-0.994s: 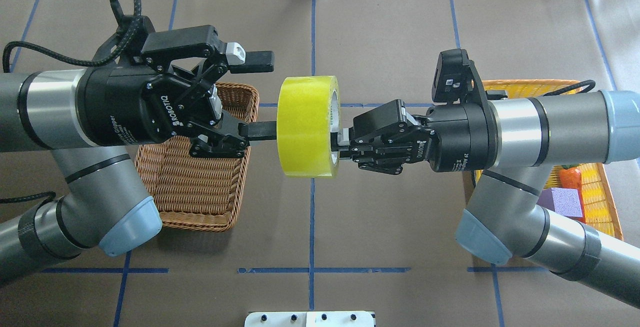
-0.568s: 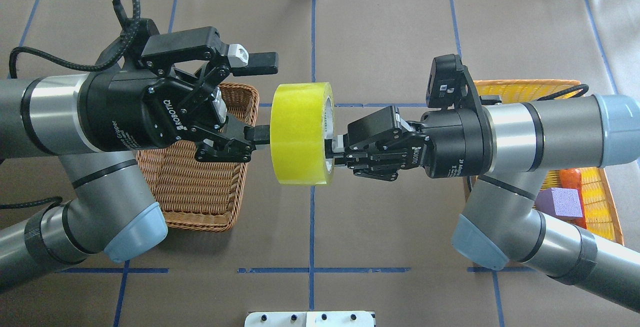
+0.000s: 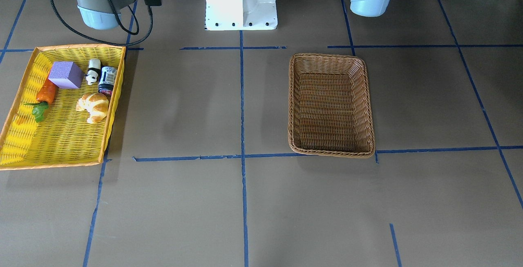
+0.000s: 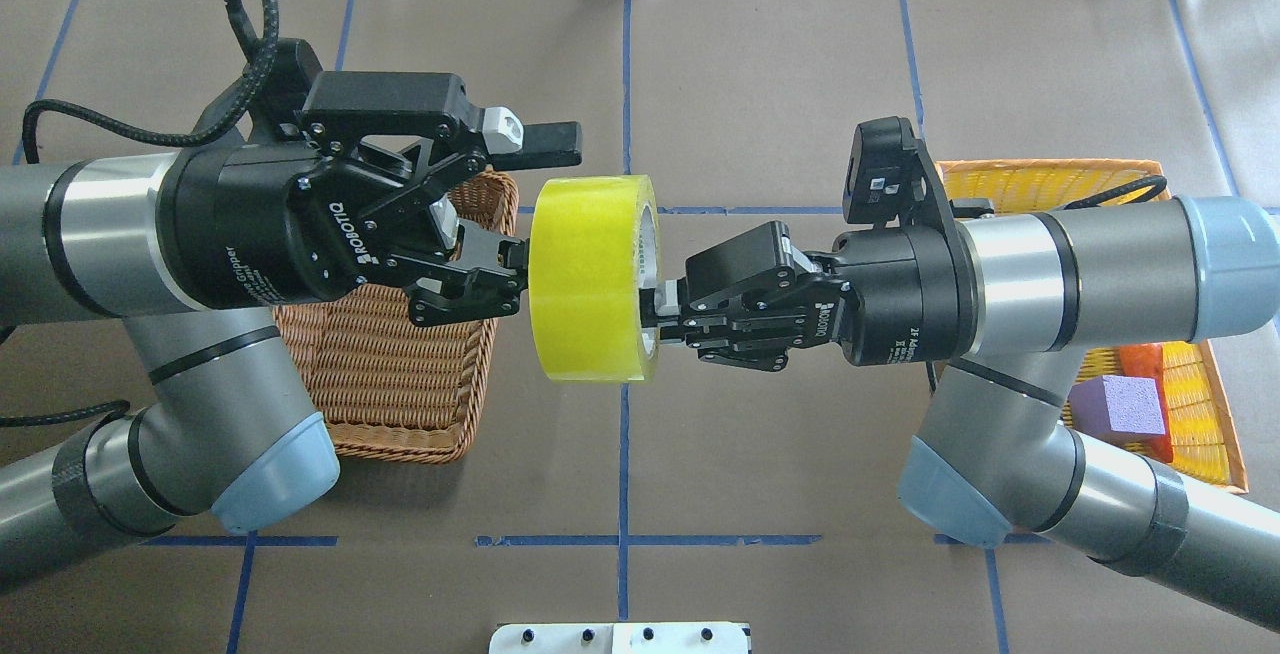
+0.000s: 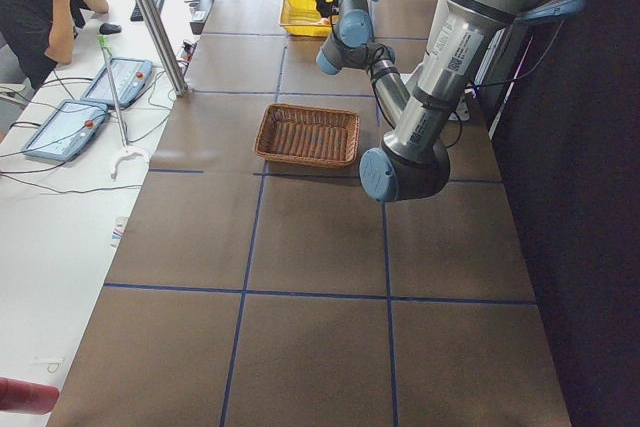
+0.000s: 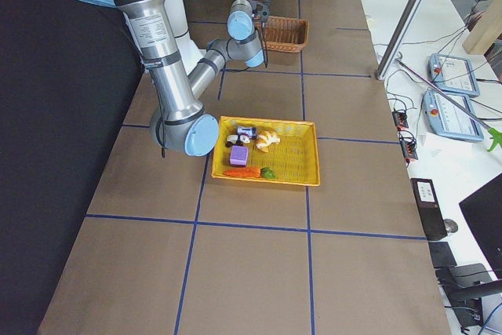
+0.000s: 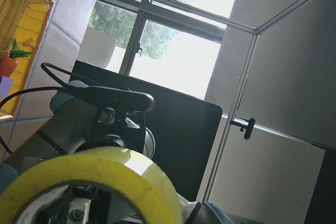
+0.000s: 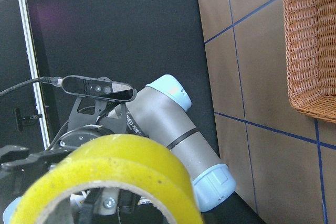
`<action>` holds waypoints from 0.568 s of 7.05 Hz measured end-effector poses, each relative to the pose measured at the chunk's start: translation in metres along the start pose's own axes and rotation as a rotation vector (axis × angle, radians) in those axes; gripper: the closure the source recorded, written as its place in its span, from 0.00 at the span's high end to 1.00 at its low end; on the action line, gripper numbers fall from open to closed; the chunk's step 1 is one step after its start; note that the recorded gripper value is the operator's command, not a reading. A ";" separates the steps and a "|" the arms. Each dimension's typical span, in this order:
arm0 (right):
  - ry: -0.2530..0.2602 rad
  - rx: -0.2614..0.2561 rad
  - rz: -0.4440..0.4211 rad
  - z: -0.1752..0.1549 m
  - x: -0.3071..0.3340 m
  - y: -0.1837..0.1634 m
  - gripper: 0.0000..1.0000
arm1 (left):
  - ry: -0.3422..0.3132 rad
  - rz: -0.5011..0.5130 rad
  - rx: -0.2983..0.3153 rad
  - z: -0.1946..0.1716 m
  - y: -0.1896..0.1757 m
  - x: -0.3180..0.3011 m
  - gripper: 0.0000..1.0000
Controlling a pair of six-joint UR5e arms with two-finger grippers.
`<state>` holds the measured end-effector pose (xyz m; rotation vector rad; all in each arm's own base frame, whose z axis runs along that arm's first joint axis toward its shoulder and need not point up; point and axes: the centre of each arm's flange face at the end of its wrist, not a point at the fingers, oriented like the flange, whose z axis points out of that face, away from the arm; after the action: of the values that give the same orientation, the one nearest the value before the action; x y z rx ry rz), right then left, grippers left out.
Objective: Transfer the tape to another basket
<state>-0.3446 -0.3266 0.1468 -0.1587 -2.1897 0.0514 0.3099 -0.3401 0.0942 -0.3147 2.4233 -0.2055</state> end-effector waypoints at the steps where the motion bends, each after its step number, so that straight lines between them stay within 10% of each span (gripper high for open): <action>1: -0.002 0.005 0.000 0.000 0.000 0.000 1.00 | -0.002 0.001 0.001 -0.001 0.000 -0.001 0.00; 4: -0.005 0.012 -0.001 -0.004 0.001 -0.002 1.00 | 0.002 0.009 -0.001 -0.006 0.004 0.002 0.00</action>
<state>-0.3423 -0.3284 0.1496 -0.1502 -2.1943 0.0646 0.3040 -0.3365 0.0970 -0.3037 2.4268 -0.2003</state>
